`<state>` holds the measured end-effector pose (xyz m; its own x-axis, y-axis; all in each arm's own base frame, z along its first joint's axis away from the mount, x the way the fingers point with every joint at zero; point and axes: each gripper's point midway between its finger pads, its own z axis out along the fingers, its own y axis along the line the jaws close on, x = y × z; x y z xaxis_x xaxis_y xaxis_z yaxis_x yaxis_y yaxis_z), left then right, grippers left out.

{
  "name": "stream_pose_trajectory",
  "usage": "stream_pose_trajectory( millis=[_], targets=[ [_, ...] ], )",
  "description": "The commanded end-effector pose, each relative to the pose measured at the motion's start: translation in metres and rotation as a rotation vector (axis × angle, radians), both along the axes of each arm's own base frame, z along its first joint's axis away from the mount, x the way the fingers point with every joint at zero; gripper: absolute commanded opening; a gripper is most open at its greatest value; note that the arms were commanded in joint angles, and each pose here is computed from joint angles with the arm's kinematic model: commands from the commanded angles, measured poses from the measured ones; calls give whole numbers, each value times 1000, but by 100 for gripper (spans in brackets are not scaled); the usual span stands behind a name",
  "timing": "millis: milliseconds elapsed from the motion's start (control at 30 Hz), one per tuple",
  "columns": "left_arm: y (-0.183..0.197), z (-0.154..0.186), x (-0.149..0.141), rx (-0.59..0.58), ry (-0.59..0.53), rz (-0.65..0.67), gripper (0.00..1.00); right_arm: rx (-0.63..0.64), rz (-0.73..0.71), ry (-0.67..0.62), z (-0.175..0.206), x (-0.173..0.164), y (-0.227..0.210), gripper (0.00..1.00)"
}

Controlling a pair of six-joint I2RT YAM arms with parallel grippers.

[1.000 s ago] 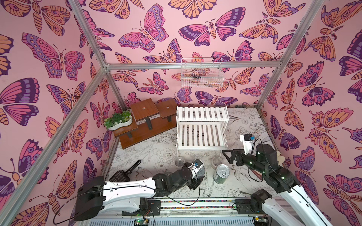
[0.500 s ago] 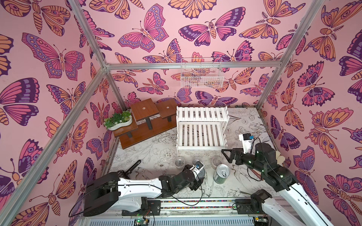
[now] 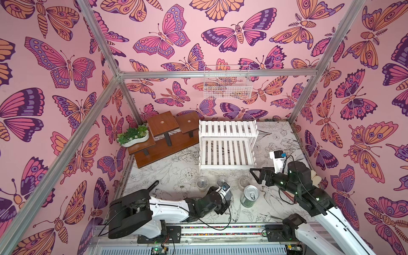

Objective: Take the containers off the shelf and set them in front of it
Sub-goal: Place the container at the center of the board.

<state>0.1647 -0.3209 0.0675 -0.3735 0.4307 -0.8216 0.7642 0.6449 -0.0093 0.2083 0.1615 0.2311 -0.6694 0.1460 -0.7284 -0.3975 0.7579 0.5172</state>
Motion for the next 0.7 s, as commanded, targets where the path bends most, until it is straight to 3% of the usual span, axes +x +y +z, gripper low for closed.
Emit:
stream_pose_trajectory(
  millis=[0,267,367,667],
  targets=[
    [1,4,4,-31,-7,22,86,3,-11,-31,12,1,-3,99],
    [2,12,-2,-34,-14,-21,96,4,-11,-37,13,-1,-4,99],
    [2,24,-4,-42,-19,-30,100,-2,-9,-39,12,-1,-5,99],
    [29,82,8,-30,-152,58,100,-78,-59,-57,1,10,-16,99]
  ],
)
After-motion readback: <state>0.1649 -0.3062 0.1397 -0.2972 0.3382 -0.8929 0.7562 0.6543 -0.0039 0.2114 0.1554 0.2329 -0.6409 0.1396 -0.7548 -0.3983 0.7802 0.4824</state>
